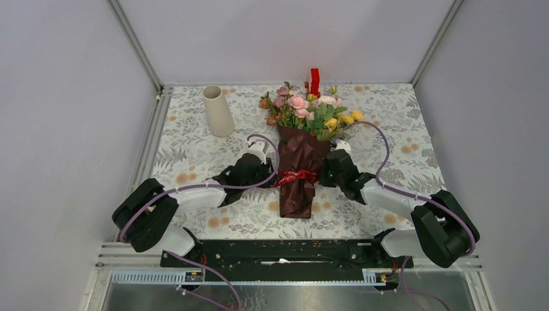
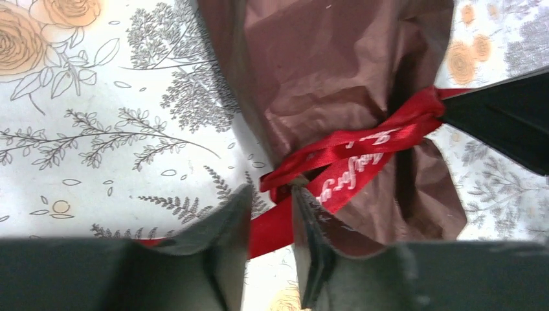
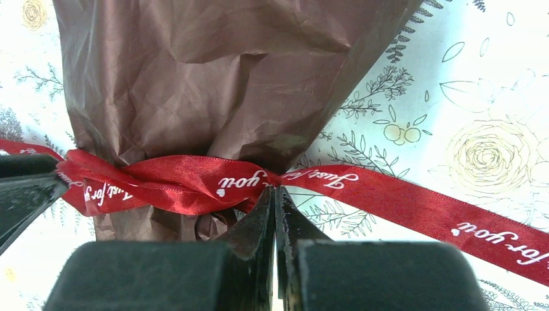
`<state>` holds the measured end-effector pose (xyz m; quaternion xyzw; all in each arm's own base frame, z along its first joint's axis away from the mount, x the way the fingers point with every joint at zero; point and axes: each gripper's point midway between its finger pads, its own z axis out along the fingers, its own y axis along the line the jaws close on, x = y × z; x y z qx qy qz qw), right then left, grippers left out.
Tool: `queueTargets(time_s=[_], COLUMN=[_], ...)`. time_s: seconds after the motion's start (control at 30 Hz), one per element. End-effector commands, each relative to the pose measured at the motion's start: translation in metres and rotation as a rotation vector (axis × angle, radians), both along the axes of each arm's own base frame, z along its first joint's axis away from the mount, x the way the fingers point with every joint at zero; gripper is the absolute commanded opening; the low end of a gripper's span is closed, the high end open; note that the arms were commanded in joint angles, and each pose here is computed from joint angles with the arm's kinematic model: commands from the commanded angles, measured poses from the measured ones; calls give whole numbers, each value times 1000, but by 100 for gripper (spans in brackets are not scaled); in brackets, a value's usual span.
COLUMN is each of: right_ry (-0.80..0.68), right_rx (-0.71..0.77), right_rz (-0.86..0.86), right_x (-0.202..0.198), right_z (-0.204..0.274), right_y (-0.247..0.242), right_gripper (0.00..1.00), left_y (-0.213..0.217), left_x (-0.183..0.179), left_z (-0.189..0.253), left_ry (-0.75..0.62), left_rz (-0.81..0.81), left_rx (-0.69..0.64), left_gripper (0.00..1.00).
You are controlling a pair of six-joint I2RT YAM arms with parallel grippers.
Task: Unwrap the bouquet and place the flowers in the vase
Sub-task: Untie the ribbon from the wrapping paper.
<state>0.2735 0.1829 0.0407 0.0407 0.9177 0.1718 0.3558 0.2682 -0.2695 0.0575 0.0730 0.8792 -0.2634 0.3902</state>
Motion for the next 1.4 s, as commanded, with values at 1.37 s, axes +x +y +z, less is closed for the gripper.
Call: queueTargets(time_s=[1.37], right_ry=[-13], right_rx=[53], right_rz=[12], right_x=[5], right_z=[10], right_y=[8], right_gripper=[0], left_y=[-102], left_x=[5], left_z=[38], left_ry=[-252], left_rz=[-495], left_rx=[88], left_gripper=[44])
